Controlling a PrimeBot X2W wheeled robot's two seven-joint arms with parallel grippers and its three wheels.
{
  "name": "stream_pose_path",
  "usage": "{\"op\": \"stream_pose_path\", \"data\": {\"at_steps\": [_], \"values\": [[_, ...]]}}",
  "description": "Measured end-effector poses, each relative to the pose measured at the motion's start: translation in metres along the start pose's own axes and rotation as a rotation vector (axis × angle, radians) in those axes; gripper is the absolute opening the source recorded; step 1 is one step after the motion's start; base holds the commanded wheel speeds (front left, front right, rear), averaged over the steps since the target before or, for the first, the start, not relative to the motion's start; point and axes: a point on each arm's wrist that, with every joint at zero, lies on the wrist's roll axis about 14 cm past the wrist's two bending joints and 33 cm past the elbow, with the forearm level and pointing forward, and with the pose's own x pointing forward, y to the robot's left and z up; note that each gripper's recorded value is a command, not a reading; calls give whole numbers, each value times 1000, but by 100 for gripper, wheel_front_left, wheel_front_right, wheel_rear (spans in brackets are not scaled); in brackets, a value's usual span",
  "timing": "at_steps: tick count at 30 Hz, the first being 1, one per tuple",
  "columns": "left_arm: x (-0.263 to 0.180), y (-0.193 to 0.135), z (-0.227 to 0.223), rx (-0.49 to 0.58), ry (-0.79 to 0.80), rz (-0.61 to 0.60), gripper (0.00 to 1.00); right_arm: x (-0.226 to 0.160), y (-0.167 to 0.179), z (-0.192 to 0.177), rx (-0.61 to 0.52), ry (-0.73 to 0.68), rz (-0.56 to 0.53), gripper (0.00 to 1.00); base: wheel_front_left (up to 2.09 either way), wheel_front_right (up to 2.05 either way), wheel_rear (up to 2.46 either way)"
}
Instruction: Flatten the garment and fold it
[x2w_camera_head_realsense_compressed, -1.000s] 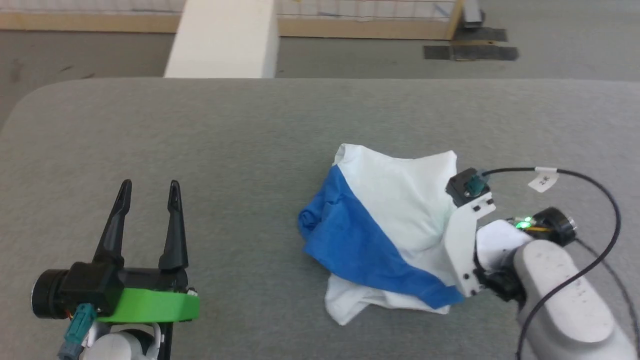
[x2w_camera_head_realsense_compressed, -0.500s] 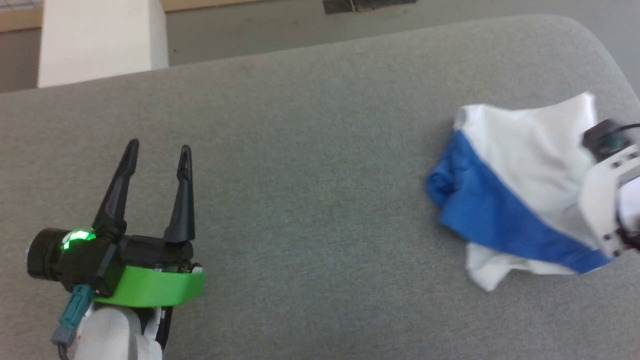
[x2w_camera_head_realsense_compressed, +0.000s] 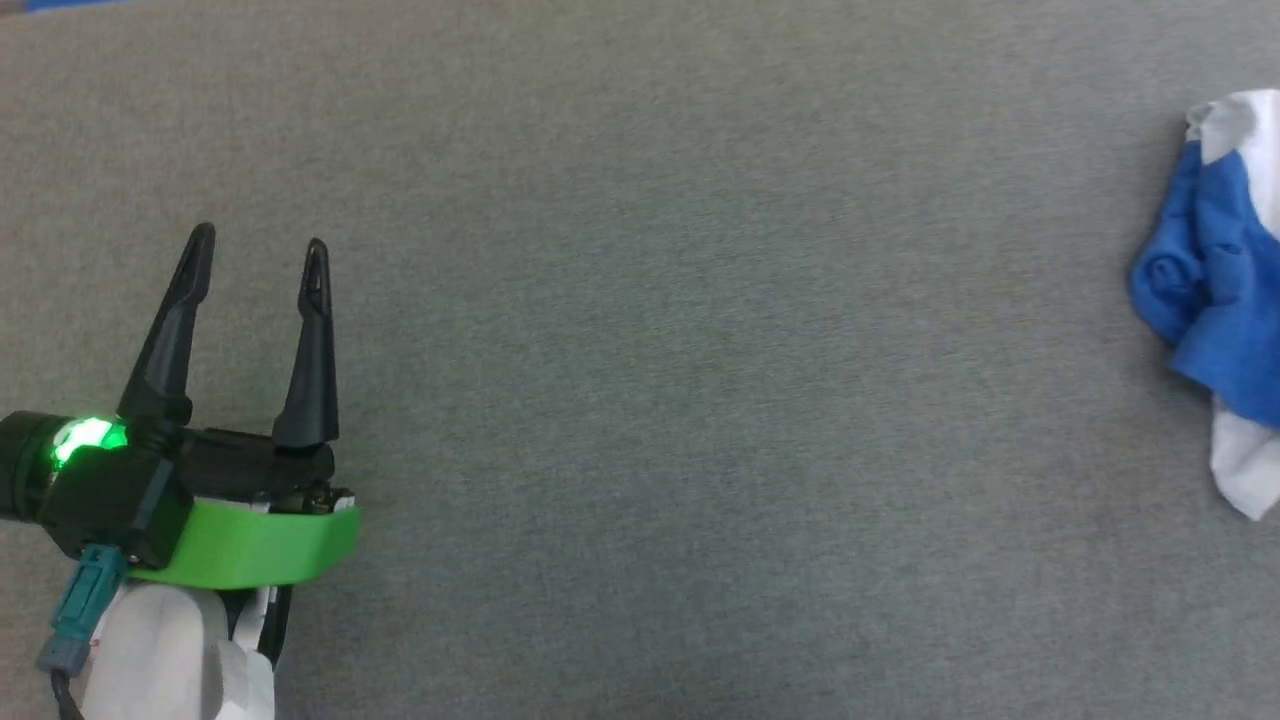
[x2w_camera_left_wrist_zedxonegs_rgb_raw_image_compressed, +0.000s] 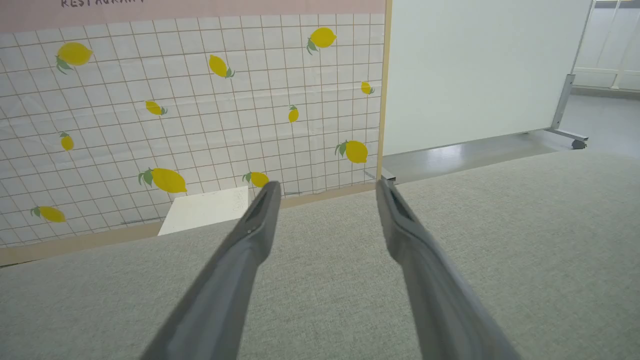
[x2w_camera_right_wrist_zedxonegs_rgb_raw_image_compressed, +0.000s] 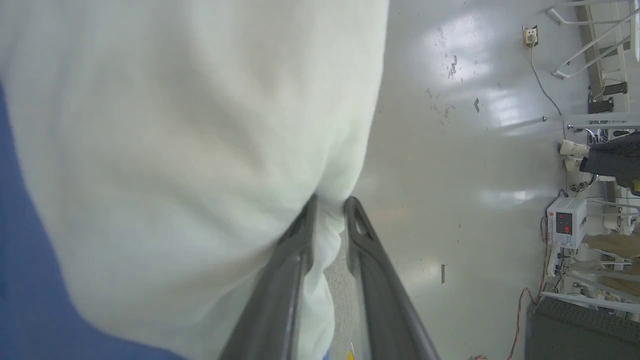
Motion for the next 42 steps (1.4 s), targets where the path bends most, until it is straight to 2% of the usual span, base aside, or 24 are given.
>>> {"op": "stream_pose_path", "data": {"at_steps": [5, 7, 10, 13, 16, 20, 21, 27, 30, 34, 42], "values": [[-7, 12, -6, 16, 27, 32, 100, 5, 8, 29, 17, -154, -34, 100, 0, 0, 0], [-8, 13, -2, 14, 20, 41, 100, -2, 4, 51, 47, -269, -47, 100, 0, 0, 0], [-11, 15, 6, 9, 7, 65, 100, -31, -2, 103, 102, -519, -55, 100, 0, 0, 0], [-16, 21, 20, -4, -21, 108, 100, -78, 4, 154, 150, -793, -21, 100, 0, 0, 0], [-23, 29, 35, -23, -50, 159, 100, -130, 15, 186, 250, -1005, 55, 100, 0, 0, 0], [-36, 39, 56, -14, -85, 222, 100, -193, 33, 205, 358, -1211, 166, 100, 0, 0, 0], [-52, 50, 70, -2, -102, 294, 100, -227, 54, 203, 446, -1288, 257, 100, 0, 0, 0], [-80, 61, 89, 10, -124, 376, 100, -259, 85, 182, 587, -1326, 366, 100, 0, 0, 0], [-95, 60, 88, 6, -106, 394, 100, -258, 94, 166, 621, -1314, 393, 100, 0, 0, 0], [-110, 56, 86, 1, -86, 406, 100, -247, 121, 141, 694, -1250, 491, 100, 0, 0, 0], [-130, 46, 73, -17, -36, 401, 100, -240, 172, 100, 692, -1141, 611, 100, 0, 0, 0]]}}
